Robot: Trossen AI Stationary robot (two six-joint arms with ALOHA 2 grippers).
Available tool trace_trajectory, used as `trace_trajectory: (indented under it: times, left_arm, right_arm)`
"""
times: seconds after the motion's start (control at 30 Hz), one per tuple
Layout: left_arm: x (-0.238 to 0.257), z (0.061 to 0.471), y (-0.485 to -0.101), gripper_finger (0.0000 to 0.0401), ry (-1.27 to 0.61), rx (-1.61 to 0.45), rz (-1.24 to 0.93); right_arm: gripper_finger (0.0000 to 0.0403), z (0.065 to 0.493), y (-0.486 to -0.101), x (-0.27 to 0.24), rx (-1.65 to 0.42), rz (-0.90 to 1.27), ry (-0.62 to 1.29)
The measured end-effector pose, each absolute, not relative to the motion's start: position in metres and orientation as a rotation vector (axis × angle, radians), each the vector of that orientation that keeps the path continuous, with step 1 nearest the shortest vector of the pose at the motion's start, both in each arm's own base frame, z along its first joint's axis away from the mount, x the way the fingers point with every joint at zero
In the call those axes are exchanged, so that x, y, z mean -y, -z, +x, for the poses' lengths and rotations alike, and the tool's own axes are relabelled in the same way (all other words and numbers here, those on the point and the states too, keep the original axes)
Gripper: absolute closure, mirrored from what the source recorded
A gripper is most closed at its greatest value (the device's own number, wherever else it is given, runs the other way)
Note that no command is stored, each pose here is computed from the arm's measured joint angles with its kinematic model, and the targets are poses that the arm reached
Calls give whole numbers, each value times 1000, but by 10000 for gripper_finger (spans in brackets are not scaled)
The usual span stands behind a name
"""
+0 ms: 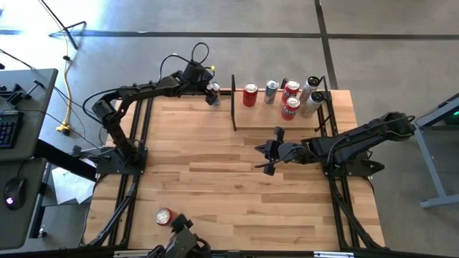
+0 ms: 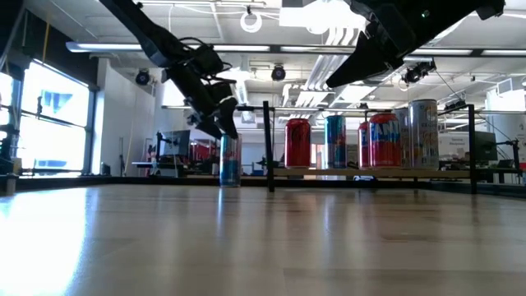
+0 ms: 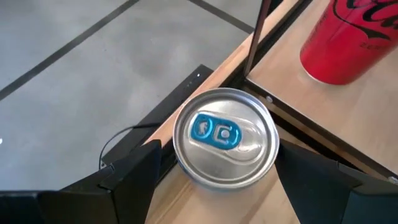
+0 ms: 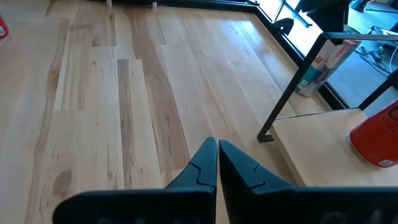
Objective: Place canned beverage on shelf
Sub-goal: Put the blue soda can on the shelf aligned with the other blue soda can
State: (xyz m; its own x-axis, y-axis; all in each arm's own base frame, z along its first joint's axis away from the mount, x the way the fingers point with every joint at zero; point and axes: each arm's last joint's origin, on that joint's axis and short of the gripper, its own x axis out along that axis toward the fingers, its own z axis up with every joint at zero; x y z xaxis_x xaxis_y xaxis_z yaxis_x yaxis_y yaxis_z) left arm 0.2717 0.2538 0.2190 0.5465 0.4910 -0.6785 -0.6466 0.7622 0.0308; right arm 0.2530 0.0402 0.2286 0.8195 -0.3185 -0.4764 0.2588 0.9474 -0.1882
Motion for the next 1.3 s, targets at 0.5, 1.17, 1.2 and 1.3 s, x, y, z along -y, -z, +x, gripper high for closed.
trace_trajectory:
  times: [0.5, 1.17, 1.2, 1.3]
  left_arm:
    - [-263, 282, -194, 138, -667, -735, -215]
    - [-240, 265, -209, 192, -636, -811, -216]
    - [-235, 262, -212, 192, -633, -805, -216]
    - [-214, 252, -214, 192, -603, -796, -213]
  right_arm:
    - [403, 253, -229, -40, -525, -116, 308]
    - [403, 253, -229, -40, -517, -69, 320]
    - [403, 253, -229, -40, -516, -60, 323]
    - [403, 254, -227, -40, -515, -34, 335]
